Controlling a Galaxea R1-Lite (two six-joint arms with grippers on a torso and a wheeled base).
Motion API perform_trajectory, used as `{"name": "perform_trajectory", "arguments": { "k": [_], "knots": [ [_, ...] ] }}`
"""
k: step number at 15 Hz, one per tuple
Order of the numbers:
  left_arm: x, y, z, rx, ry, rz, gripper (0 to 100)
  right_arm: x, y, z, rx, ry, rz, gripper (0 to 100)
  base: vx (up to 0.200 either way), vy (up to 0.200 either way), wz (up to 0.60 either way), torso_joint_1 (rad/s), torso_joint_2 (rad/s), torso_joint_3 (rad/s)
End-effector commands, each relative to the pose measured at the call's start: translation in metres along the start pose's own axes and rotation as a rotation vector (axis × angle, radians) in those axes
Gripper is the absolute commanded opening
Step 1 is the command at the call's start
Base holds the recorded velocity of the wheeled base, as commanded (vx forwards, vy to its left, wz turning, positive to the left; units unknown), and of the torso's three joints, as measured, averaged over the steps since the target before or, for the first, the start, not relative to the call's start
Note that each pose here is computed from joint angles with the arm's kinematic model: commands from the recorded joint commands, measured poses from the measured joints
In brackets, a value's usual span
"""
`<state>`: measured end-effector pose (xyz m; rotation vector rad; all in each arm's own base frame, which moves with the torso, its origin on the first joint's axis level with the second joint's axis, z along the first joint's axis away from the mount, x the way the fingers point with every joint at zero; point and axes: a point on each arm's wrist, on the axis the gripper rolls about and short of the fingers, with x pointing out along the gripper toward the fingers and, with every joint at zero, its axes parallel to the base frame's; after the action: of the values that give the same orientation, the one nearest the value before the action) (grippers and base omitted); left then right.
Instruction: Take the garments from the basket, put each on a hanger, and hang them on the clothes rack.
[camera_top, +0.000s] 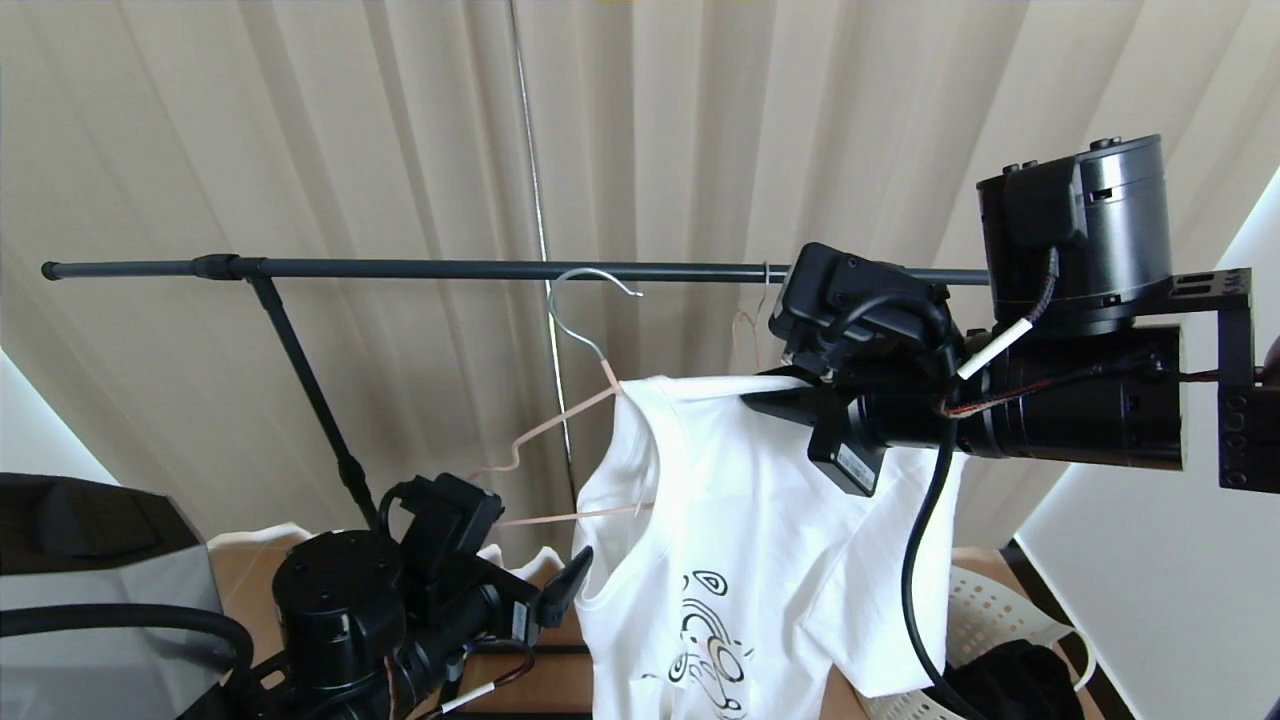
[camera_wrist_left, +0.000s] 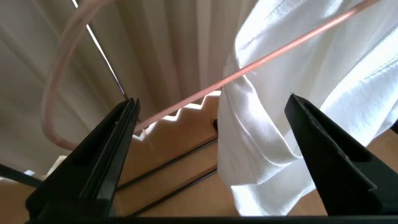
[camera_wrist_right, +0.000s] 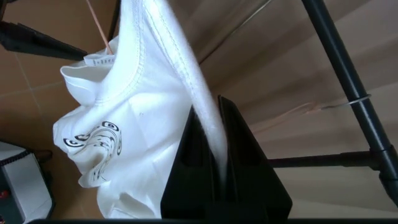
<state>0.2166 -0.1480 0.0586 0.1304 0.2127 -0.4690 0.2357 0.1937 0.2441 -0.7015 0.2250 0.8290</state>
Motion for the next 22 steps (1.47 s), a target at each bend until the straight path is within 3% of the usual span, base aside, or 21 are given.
{"name": "perform_trajectory", "arguments": {
  "k": [1, 6, 10, 13, 17, 20, 21, 22],
  "knots": [
    [0.007, -0.005, -0.007, 0.008, 0.022, 0.0, 100, 0.001, 0.001, 0.002, 0.051, 0.006, -0.012, 0, 0.0, 0.0, 0.0, 0.0, 0.0, 0.0],
    [0.013, -0.008, -0.009, 0.013, 0.029, 0.063, 100, -0.001, 0.004, 0.007, 0.051, -0.01, -0.021, 0, 0.0, 0.0, 0.0, 0.0, 0.0, 0.0],
    [-0.004, -0.005, -0.006, 0.013, 0.035, 0.061, 100, 0.007, 0.005, 0.004, 0.053, 0.009, -0.012, 0, 0.0, 0.0, 0.0, 0.0, 0.0, 0.0],
    [-0.027, 0.0, 0.013, -0.067, -0.042, 0.042, 100, 0.007, -0.001, 0.001, 0.102, -0.002, -0.039, 0, 0.0, 0.0, 0.0, 0.0, 0.0, 0.0],
    [-0.025, -0.002, 0.012, -0.062, -0.041, 0.032, 100, 0.007, -0.001, 0.0, 0.105, -0.001, -0.035, 0, 0.0, 0.0, 0.0, 0.0, 0.0, 0.0],
    [-0.029, -0.007, 0.023, -0.068, -0.089, -0.027, 100, 0.008, -0.001, 0.001, 0.109, -0.003, -0.04, 0, 0.0, 0.0, 0.0, 0.0, 0.0, 0.0],
    [-0.034, -0.006, 0.025, -0.082, -0.101, -0.051, 100, 0.006, -0.004, 0.001, 0.121, -0.01, -0.05, 0, 0.0, 0.0, 0.0, 0.0, 0.0, 0.0],
    [-0.041, -0.004, 0.026, -0.144, -0.099, -0.086, 100, 0.005, -0.008, 0.001, 0.148, -0.022, -0.068, 0, 0.0, 0.0, 0.0, 0.0, 0.0, 0.0]
  ]
}}
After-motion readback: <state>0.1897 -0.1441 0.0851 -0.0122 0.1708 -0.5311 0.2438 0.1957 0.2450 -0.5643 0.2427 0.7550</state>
